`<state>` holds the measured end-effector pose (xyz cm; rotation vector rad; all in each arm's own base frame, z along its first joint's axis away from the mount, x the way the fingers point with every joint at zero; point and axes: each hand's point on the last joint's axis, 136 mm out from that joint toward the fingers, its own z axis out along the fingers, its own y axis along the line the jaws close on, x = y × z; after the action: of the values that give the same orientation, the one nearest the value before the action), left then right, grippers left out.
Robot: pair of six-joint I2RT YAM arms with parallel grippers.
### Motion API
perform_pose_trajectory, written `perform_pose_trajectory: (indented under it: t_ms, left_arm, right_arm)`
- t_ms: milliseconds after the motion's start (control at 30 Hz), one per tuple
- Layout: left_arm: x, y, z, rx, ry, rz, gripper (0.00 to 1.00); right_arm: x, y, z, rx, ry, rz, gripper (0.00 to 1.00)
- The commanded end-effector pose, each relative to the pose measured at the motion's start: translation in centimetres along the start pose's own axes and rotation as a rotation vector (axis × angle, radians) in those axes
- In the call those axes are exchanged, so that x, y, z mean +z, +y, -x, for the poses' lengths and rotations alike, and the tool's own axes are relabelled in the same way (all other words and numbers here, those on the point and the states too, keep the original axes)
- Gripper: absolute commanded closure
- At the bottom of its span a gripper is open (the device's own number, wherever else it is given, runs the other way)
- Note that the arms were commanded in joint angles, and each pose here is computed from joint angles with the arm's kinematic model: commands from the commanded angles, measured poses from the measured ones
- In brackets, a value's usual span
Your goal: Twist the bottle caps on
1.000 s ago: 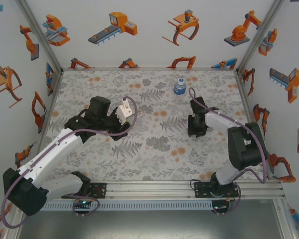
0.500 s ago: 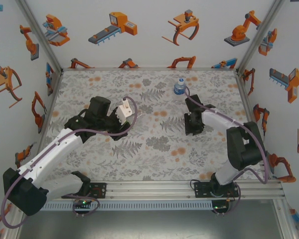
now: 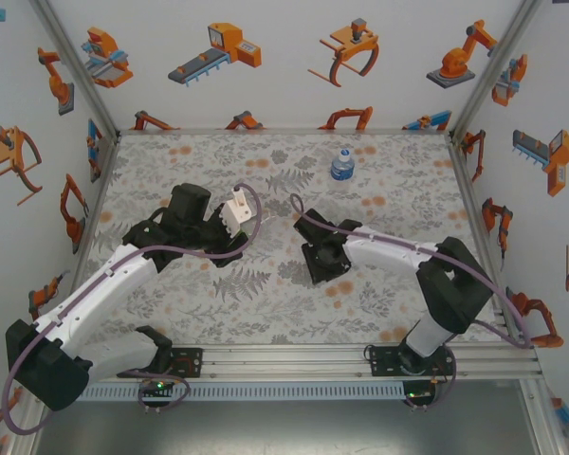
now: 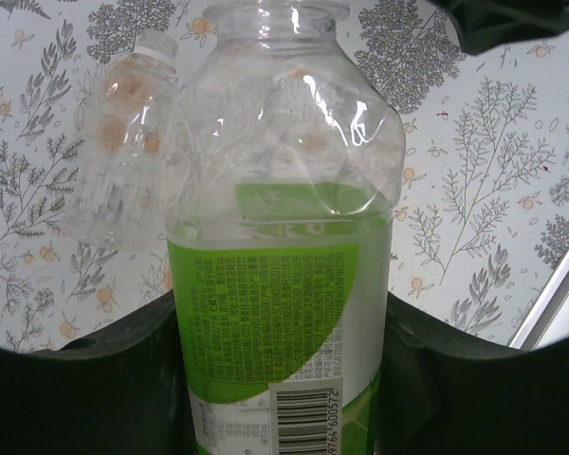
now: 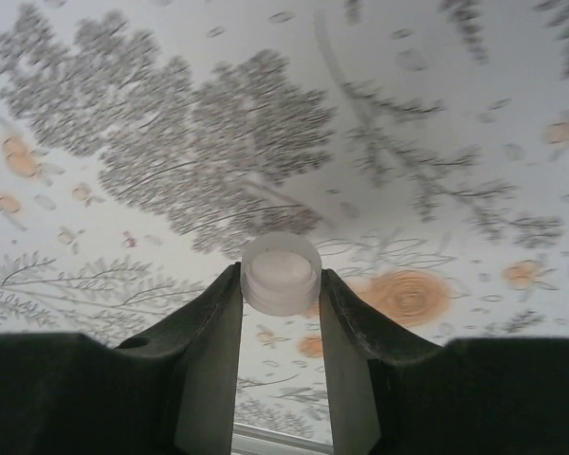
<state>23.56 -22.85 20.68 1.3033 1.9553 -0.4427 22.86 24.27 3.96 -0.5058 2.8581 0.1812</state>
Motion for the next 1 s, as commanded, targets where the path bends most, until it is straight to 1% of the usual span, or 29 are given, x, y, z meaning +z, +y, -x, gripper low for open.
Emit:
perform_pose_trajectory:
  t_ms: [0,200,300,500,700,967]
  left_arm:
    - [-0.4,0.2,1.0,0.02,-0.019,0.005,0.93]
    - [-0.3,0.3,1.0,0.018,-0.015,0.004,0.93]
    - [-0.3,0.3,1.0,0.019,-0.014,0.006,0.93]
    - [-0.3,0.3,0.9,0.017,-0.009,0.003,0.92]
    - [-0.2,0.3,0.9,0.015,-0.005,0.001,0.91]
    - [-0.1,0.3,0.8,0.014,0.002,-0.001,0.9]
  right_arm:
    - [0.7,0.1,0.4,0.054,-0.009,-0.032,0.66]
    - [1.3,-0.1,0.6,0.045,-0.014,-0.05,0.63]
    - [1.2,-0.1,0.8,0.043,-0.017,-0.053,0.6]
    - [-0.2,-0.1,1.5,0.035,-0.034,-0.062,0.56]
    - [-1.5,0.2,1.9,0.035,-0.058,-0.04,0.55]
    - [-0.4,0.6,1.4,0.04,-0.032,-0.03,0.56]
